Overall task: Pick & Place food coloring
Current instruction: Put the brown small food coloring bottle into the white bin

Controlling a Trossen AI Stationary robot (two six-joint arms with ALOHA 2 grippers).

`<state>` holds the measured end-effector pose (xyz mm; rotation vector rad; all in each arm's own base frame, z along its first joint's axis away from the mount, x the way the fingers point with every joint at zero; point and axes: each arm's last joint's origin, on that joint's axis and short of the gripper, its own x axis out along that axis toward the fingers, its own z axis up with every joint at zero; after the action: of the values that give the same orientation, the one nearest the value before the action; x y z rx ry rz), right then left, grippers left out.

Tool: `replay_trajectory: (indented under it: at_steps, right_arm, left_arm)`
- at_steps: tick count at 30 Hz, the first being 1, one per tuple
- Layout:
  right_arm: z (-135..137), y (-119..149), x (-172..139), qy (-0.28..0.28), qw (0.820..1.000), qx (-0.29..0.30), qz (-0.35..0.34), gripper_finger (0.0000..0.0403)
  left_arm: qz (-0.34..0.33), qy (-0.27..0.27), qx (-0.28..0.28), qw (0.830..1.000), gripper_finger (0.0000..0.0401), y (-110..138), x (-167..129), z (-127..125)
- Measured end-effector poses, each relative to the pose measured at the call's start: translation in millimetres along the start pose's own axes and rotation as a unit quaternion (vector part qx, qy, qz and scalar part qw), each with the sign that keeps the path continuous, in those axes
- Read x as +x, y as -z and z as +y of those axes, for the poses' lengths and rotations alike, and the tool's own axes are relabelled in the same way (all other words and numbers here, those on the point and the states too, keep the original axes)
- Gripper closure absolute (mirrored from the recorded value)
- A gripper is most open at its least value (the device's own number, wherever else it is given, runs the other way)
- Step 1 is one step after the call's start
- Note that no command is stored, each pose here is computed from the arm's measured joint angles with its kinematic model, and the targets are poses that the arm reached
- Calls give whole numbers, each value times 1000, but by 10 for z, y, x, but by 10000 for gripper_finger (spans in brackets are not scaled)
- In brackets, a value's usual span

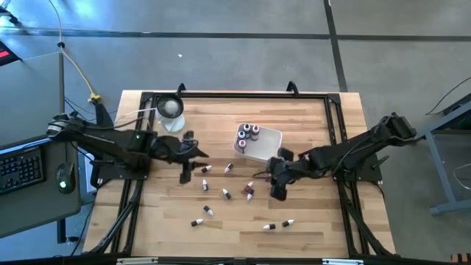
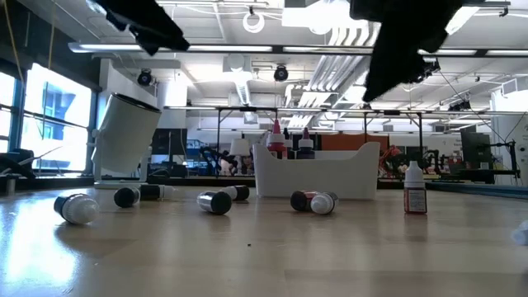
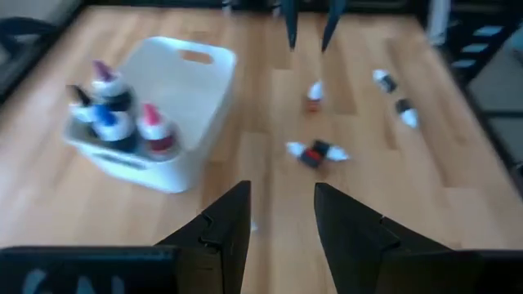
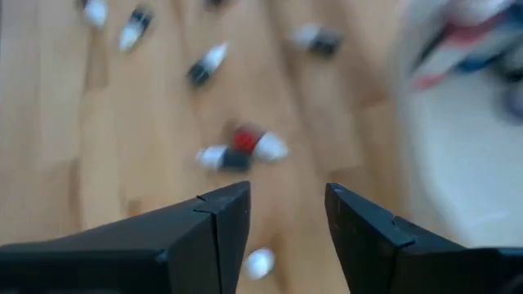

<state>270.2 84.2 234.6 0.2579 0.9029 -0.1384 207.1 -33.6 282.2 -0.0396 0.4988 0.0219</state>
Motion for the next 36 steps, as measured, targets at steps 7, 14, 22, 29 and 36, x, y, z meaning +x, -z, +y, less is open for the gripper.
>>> replay_trajectory:
  at_steps: [7,14,22,29,36]
  right_arm:
    - [167,164,237,1,999,-6,45,264]
    - [184,279,480,33,996,15,81,251]
    - [187,358,621,32,992,25,119,236]
    - [165,391,610,48,988,55,135,241]
    - [159,390,610,55,989,51,131,241]
  left_arm:
    - [27,2,-7,1000,268,193,118,-21]
    - [10,3,-11,1000,268,163,124,-26]
    - [11,3,-11,1000,268,164,124,-25]
    - [11,3,-11,1000,268,164,124,-25]
    - [11,1,-11,1000,268,164,124,-25]
